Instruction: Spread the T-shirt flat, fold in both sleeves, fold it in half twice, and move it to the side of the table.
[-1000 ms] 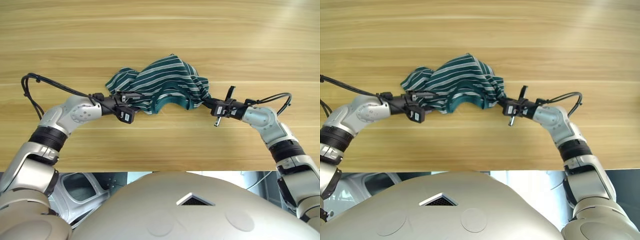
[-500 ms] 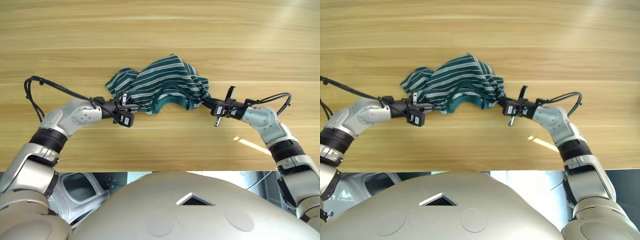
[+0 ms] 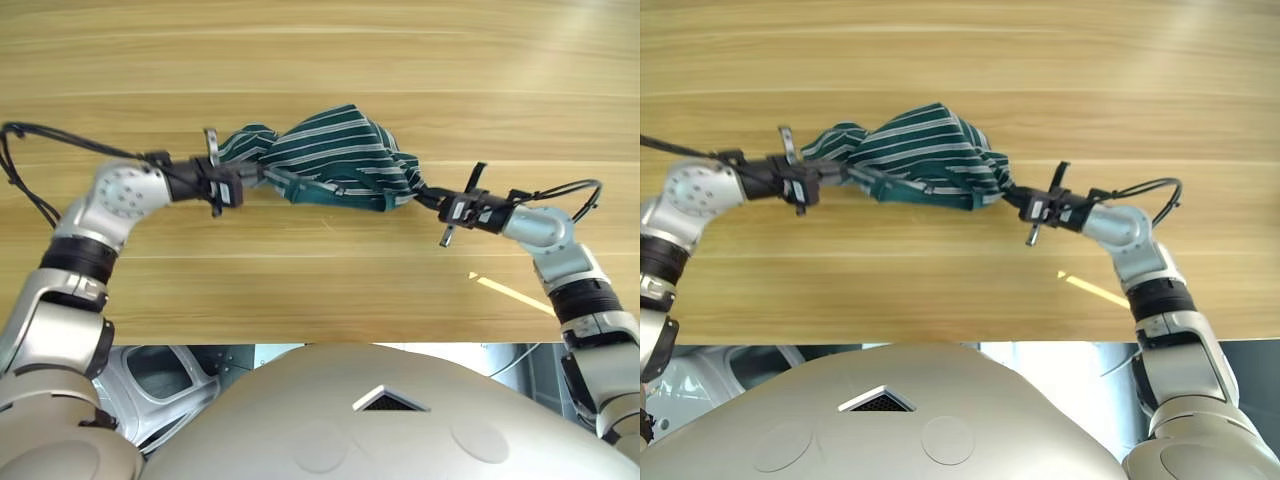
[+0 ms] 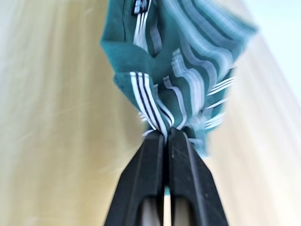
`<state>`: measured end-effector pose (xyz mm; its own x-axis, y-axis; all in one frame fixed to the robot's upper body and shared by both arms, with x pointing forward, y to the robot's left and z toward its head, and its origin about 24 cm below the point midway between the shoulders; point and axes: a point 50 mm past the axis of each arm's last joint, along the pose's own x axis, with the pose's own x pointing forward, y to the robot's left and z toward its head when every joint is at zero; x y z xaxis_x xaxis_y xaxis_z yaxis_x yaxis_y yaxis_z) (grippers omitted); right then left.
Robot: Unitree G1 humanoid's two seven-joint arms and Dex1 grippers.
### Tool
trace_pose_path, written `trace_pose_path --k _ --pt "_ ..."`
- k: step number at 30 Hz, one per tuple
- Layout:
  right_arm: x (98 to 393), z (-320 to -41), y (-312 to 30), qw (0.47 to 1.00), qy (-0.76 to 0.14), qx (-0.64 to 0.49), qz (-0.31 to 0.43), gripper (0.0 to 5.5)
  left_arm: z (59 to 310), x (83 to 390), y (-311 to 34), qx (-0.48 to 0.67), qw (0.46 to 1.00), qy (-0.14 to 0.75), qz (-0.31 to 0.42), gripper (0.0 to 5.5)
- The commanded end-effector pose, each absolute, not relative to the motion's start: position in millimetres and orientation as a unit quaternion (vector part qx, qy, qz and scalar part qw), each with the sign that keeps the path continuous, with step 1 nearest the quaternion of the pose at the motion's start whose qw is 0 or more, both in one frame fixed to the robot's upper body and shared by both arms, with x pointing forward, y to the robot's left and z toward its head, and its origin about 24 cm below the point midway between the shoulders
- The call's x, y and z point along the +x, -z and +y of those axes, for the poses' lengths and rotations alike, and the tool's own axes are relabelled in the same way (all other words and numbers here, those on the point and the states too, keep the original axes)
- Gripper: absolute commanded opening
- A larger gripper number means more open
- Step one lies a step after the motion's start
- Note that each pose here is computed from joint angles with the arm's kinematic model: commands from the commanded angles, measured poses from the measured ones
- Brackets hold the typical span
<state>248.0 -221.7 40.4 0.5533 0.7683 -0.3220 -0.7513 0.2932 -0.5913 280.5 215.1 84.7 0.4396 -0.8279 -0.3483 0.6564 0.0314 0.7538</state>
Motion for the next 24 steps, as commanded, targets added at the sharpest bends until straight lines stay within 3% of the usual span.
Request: trace_pose_path --k 1,4,7,9,13,17,20,24 --pt "294 -253 -156 0.856 -0.340 -0.342 -0.186 0.00 211 305 -212 0.438 0.730 0.431 -0.300 0.03" --pt "292 -268 -212 0.865 -0.296 -0.296 -0.276 0.00 212 297 -280 0.400 0.729 0.370 -0.416 0.03" --pt "282 -274 -230 0.863 -0.298 -0.271 -0.304 0.00 217 285 -293 0.379 0.730 0.347 -0.451 0.03" --pt "272 -273 -229 0.856 -0.323 -0.265 -0.304 0.00 219 275 -278 0.378 0.728 0.378 -0.430 0.03" --pt "198 -266 -192 0.759 -0.539 -0.259 -0.258 0.00 223 208 -215 0.366 0.673 0.560 -0.316 0.03" --pt "154 -272 -184 0.707 -0.617 -0.232 -0.256 0.00 234 164 -201 0.363 0.635 0.618 -0.289 0.03" --pt "148 -270 -181 0.699 -0.635 -0.222 -0.244 0.00 242 157 -203 0.355 0.636 0.625 -0.282 0.03" --pt "185 -260 -160 0.706 -0.641 -0.244 -0.177 0.00 242 194 -200 0.373 0.650 0.618 -0.238 0.03"
